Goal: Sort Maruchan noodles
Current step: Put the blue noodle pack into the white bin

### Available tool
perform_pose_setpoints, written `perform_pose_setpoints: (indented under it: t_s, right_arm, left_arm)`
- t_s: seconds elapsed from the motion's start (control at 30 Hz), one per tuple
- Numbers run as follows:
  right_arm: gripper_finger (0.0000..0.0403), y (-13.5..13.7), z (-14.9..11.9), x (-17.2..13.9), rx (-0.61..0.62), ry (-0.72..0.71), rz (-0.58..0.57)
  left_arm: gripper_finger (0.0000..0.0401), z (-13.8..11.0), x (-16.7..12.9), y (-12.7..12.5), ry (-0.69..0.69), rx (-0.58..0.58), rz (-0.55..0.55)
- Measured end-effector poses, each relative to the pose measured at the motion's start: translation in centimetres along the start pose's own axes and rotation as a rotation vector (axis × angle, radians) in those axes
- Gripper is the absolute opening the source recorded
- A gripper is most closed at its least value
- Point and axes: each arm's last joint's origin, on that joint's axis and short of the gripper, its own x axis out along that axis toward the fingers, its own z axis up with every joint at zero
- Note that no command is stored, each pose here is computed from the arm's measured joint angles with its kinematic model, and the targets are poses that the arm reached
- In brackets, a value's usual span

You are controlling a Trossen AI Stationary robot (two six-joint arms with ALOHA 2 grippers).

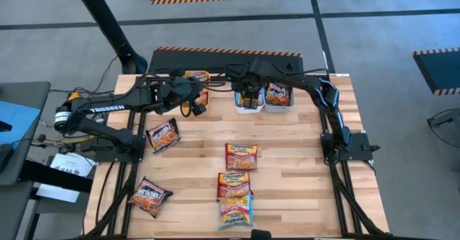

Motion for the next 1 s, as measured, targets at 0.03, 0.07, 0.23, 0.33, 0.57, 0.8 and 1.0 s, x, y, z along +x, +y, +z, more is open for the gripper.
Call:
perform_pose_setpoints:
  t_s: [0.03,0.07,0.23,0.33,0.57,0.8,1.0]
  right_arm:
    - [0.0167,0.0,0.0,-0.3,0.006,-0.011,0.029]
    - [0.0167,-0.1,0.0,-0.4,0.012,-0.024,0.070]
    - [0.0160,-0.9,0.0,0.2,0.045,-0.099,0.290]
    - [0.0154,-1.2,0.0,1.3,0.060,-0.105,0.304]
    - [0.0145,-1.9,-0.6,4.1,0.081,-0.082,0.308]
    - [0.0144,-1.8,-0.7,5.5,0.090,-0.091,0.308]
    - [0.0144,-1.2,-1.0,6.8,0.083,-0.074,0.319]
  left_arm:
    - [0.0000,0.0,0.0,0.0,0.000,0.000,0.000]
    - [0.0000,0.0,0.0,0.0,0.001,-0.002,0.000]
    - [0.0000,-0.1,0.0,0.0,0.009,-0.008,-0.001]
    - [0.0000,-0.1,0.0,0.0,0.009,-0.008,-0.002]
    - [0.0000,-0.1,0.0,0.0,0.009,-0.005,-0.002]
    - [0.0000,-0.1,0.0,0.0,0.009,-0.004,-0.001]
    - [0.0000,-0.1,0.0,0.0,0.009,-0.005,-0.001]
